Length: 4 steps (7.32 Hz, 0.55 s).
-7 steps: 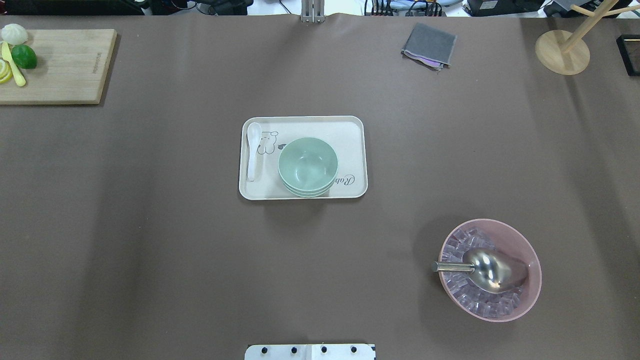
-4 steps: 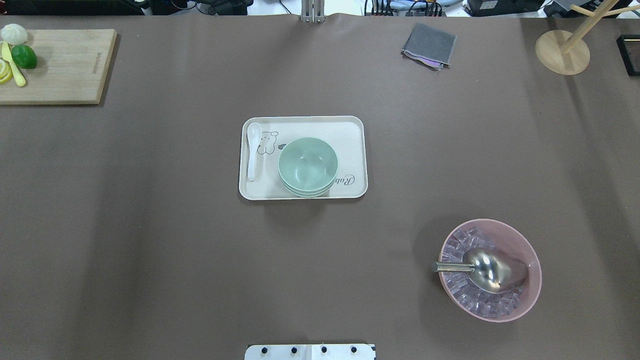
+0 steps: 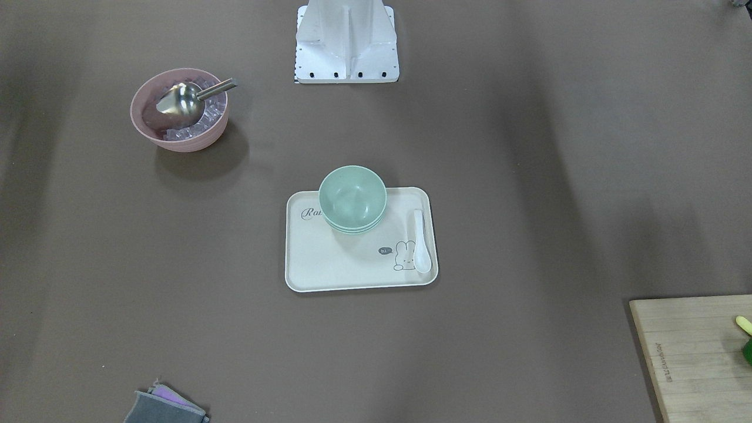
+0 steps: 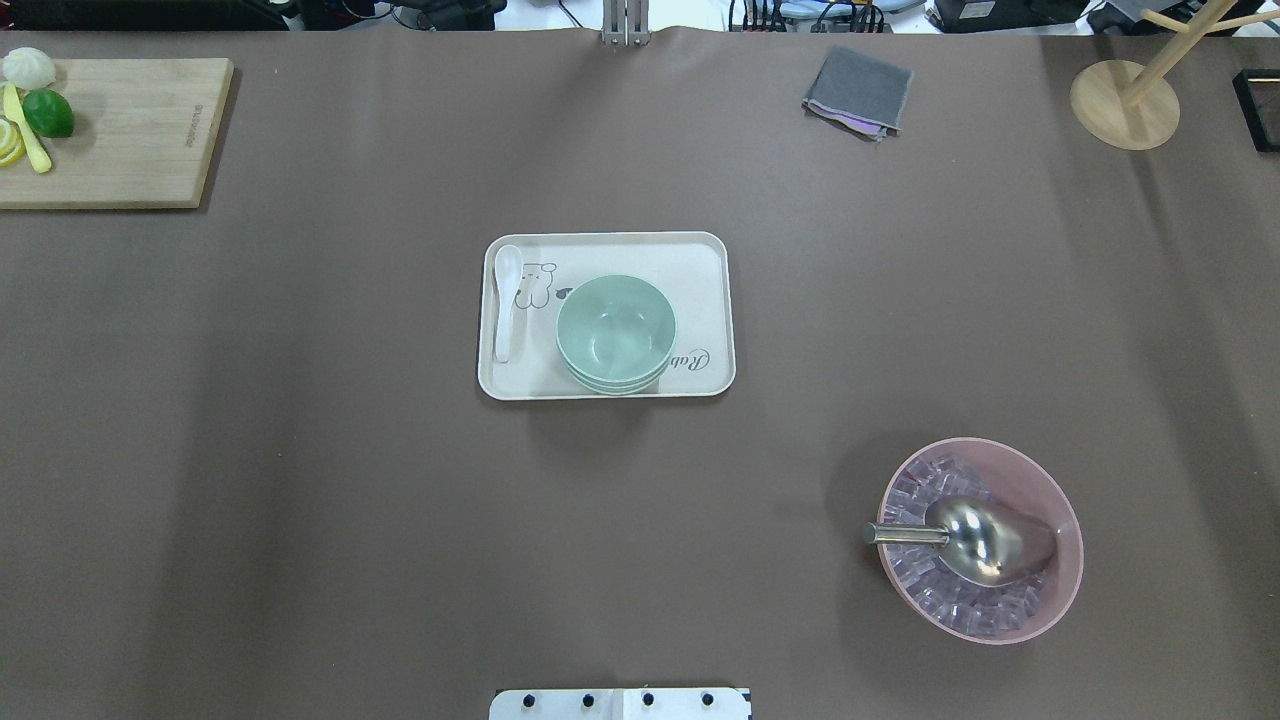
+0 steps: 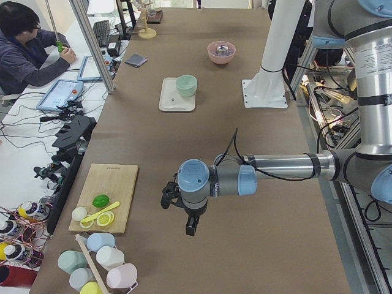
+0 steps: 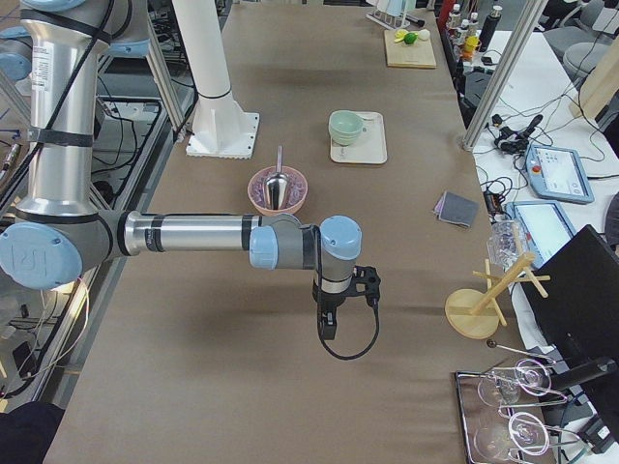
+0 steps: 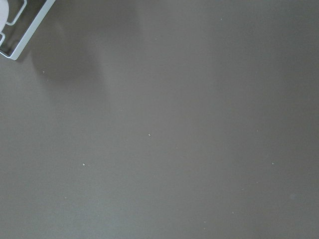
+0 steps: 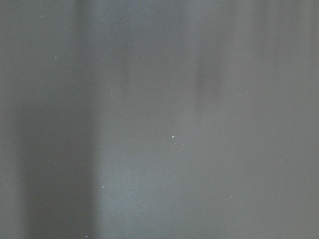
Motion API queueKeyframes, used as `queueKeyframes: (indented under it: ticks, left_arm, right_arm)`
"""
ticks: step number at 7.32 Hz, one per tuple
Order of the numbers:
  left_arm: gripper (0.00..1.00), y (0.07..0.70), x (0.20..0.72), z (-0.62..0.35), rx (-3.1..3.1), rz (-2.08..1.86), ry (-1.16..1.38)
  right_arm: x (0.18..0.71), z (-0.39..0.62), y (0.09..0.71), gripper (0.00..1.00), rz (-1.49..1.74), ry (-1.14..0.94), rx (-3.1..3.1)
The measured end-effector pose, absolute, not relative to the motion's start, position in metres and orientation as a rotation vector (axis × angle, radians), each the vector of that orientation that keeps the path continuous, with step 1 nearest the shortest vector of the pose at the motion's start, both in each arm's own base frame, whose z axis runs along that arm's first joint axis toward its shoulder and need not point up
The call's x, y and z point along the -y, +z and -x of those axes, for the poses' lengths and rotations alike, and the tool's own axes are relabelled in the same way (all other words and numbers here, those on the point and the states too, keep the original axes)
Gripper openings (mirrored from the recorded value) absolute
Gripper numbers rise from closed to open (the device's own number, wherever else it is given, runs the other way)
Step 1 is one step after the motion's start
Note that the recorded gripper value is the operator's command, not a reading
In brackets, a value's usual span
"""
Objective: Stack green bowls together
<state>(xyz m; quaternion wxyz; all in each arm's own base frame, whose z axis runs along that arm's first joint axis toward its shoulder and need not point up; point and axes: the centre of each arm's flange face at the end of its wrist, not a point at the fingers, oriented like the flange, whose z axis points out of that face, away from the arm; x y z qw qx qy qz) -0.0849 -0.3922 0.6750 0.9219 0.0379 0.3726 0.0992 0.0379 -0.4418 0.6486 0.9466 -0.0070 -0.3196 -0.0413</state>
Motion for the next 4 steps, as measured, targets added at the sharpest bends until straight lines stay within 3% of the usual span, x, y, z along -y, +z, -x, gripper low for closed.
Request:
queueKeyframes:
  ticks: [4]
  left_arm:
    - [0.98, 0.6752, 0.3919, 0.0848, -0.766, -0.077, 0.204]
  right_arm:
    - [0.4418, -0.0357, 0.6474, 1.00, 0.015, -0.086, 0.669]
